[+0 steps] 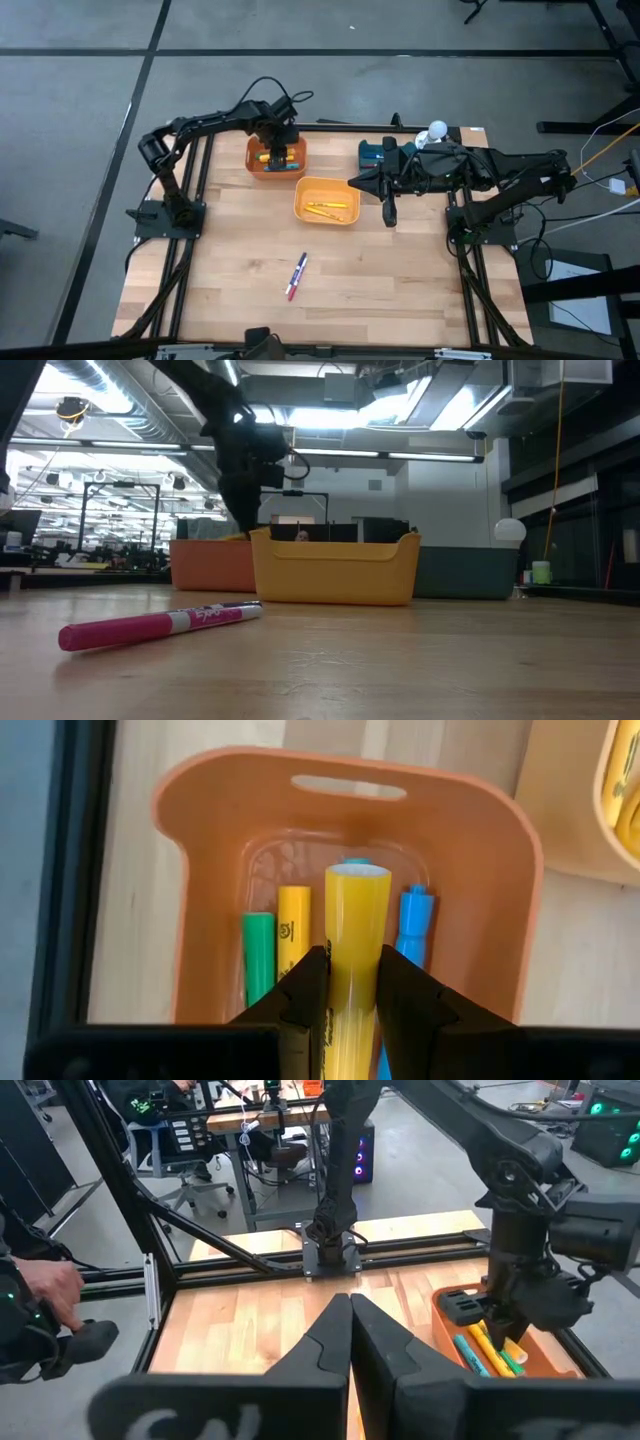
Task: Pick & Place Markers
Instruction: Put the big yellow highlighter pen into the orange bin
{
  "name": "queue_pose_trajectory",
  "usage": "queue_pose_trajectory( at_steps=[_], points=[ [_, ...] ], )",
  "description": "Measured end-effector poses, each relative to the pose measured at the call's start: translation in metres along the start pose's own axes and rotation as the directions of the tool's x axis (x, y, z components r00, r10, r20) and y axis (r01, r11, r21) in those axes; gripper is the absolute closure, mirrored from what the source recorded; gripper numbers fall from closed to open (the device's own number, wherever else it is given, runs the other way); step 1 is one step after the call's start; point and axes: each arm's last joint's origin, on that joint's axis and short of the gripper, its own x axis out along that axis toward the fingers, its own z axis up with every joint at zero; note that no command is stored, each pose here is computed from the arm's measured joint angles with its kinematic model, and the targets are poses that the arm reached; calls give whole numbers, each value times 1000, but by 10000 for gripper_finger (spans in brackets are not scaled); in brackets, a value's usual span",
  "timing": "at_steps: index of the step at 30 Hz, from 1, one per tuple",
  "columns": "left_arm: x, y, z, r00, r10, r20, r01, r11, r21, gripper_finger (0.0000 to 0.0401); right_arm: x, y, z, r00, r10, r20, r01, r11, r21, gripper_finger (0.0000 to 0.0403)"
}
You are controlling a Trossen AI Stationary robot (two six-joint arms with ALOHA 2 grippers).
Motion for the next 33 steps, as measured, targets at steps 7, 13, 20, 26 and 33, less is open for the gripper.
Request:
queue_pose_trajectory(
  at_steps=[7,13,20,26,33],
  points=[
    [10,1,-1,999,-20,-26,21,1000,24,339,0,0,0,1000,0,0,0,1000,-1,398],
    [21,0,0,998,-48,-47,51,997,57,339,0,0,0,1000,0,-1,0,1000,-1,398],
    [36,2,-1,994,-71,-85,75,996,50,339,0,0,0,1000,0,0,0,1000,-1,398],
    [43,2,-2,992,-78,-100,85,994,62,339,0,0,0,1000,0,0,0,1000,-1,398],
    [45,3,-2,992,-78,-101,85,994,68,339,0,0,0,1000,0,0,0,1000,-1,398]
  ],
)
